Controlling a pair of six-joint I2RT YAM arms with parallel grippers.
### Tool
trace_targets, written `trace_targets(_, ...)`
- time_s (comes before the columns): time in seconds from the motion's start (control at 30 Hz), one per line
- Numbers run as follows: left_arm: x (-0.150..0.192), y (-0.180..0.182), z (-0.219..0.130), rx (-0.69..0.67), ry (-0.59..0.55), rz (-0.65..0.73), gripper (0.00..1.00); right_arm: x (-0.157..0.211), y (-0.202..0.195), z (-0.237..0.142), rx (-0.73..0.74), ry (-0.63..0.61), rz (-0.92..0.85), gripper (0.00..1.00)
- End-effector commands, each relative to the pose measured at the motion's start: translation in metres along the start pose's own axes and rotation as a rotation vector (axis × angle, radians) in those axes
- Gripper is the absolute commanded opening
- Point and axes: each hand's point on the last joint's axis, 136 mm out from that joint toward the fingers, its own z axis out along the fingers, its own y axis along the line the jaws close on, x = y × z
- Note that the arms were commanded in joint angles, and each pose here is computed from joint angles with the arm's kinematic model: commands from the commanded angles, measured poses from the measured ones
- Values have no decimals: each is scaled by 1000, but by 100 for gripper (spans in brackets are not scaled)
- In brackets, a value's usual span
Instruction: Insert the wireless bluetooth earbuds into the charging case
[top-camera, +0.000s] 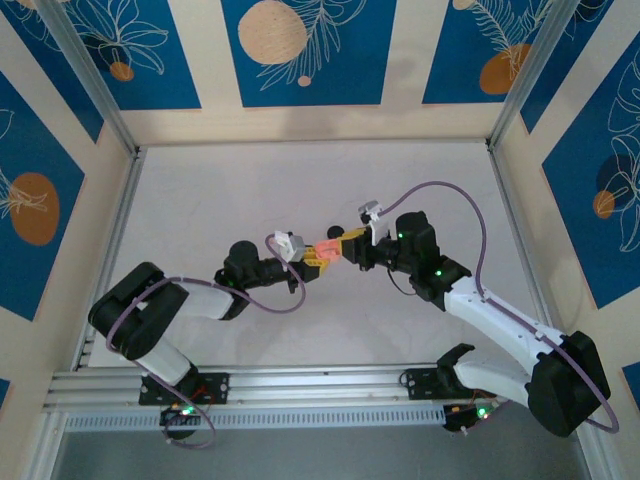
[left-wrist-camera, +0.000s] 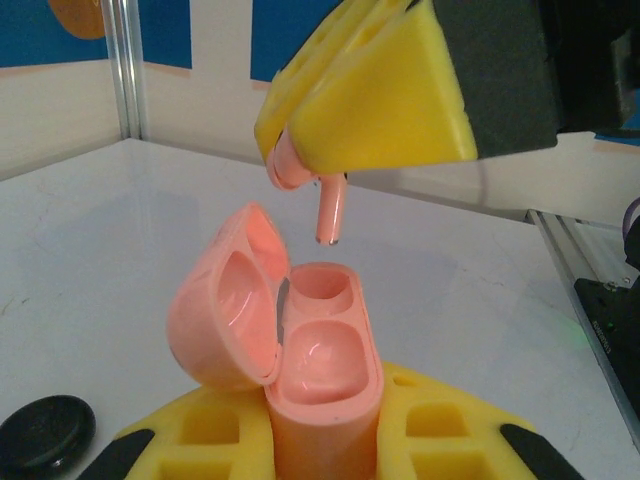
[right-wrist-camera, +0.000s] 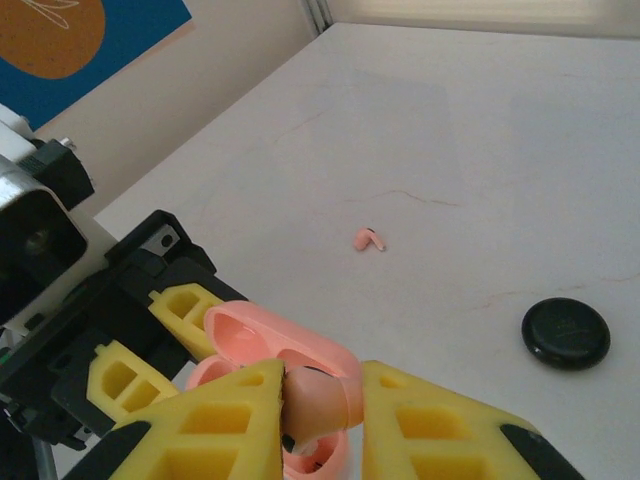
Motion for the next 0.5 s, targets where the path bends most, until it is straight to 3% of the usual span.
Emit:
trace_targets(0.0, -24, -9, -1, 37, -70, 36, 11, 9, -1, 0, 13, 23, -32, 22)
trace_targets(0.47, -32, -11, -3, 37, -88, 48, 11, 21, -1, 7, 35, 75, -77, 22)
